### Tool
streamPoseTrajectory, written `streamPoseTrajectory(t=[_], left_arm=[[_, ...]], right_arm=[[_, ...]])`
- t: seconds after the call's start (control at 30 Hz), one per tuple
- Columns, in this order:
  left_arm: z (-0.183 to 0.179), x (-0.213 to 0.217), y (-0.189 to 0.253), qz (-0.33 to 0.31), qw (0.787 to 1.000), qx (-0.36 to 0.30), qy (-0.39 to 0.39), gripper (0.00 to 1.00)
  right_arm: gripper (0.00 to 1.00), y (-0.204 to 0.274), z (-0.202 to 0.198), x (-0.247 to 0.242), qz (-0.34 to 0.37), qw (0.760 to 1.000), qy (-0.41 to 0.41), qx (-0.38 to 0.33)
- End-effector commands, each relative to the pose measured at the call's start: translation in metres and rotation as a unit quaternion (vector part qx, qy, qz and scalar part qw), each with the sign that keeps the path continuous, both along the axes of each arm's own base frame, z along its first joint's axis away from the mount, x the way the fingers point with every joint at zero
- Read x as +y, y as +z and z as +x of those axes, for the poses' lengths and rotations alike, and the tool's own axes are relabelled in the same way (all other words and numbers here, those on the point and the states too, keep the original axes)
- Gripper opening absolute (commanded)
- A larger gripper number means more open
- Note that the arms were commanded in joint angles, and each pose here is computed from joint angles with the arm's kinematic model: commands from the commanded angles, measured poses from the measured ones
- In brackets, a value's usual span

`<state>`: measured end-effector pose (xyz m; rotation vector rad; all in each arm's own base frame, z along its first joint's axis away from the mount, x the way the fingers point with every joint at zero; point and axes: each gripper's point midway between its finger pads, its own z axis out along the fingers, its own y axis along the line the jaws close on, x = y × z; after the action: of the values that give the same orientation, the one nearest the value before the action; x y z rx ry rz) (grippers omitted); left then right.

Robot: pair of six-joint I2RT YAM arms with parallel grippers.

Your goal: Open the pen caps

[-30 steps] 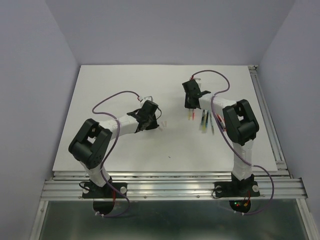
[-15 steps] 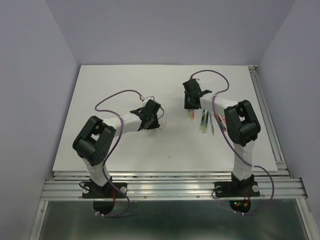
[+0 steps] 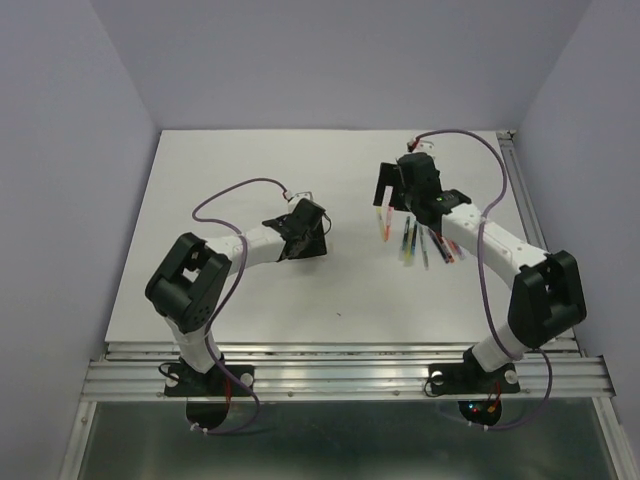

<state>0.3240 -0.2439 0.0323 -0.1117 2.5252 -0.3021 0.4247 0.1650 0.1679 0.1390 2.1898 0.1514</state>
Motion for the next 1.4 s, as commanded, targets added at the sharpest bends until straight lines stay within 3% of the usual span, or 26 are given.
streamPoseTrajectory(t=[0.0, 0.03, 0.27, 0.33, 0.47, 0.57, 0.77, 1.37], left_arm=[[0.008, -0.005, 0.043, -0.016, 0.999, -0.046, -0.006, 0.64], [0.007, -0.005, 0.052, -0.023, 0.998, -0.055, -0.008, 0.72], [-0.003, -0.001, 0.096, -0.061, 0.993, -0.1, -0.011, 0.9], [-0.007, 0.004, 0.098, -0.063, 0.992, -0.106, -0.009, 0.99], [-0.014, 0.014, 0.11, -0.071, 0.99, -0.126, -0.001, 0.99], [-0.019, 0.019, 0.11, -0.07, 0.989, -0.129, -0.002, 0.99], [-0.026, 0.024, 0.101, -0.069, 0.99, -0.124, 0.002, 0.99], [-0.026, 0.026, 0.098, -0.065, 0.99, -0.122, 0.007, 0.99]], right_arm=[[1.0, 0.003, -0.02, -0.021, 0.017, 0.999, -0.043, -0.023], [1.0, -0.005, -0.026, -0.024, 0.016, 0.999, -0.048, -0.017], [1.0, -0.019, -0.025, -0.041, 0.011, 0.997, -0.076, 0.004], [1.0, -0.027, -0.018, -0.047, 0.012, 0.996, -0.085, 0.02], [0.82, -0.051, 0.003, -0.046, 0.014, 0.995, -0.083, 0.058], [0.75, -0.052, 0.019, -0.048, 0.02, 0.994, -0.086, 0.067], [0.68, -0.066, 0.047, -0.059, -0.002, 0.992, -0.093, 0.079], [0.56, -0.117, 0.057, -0.069, -0.021, 0.987, -0.097, 0.126]])
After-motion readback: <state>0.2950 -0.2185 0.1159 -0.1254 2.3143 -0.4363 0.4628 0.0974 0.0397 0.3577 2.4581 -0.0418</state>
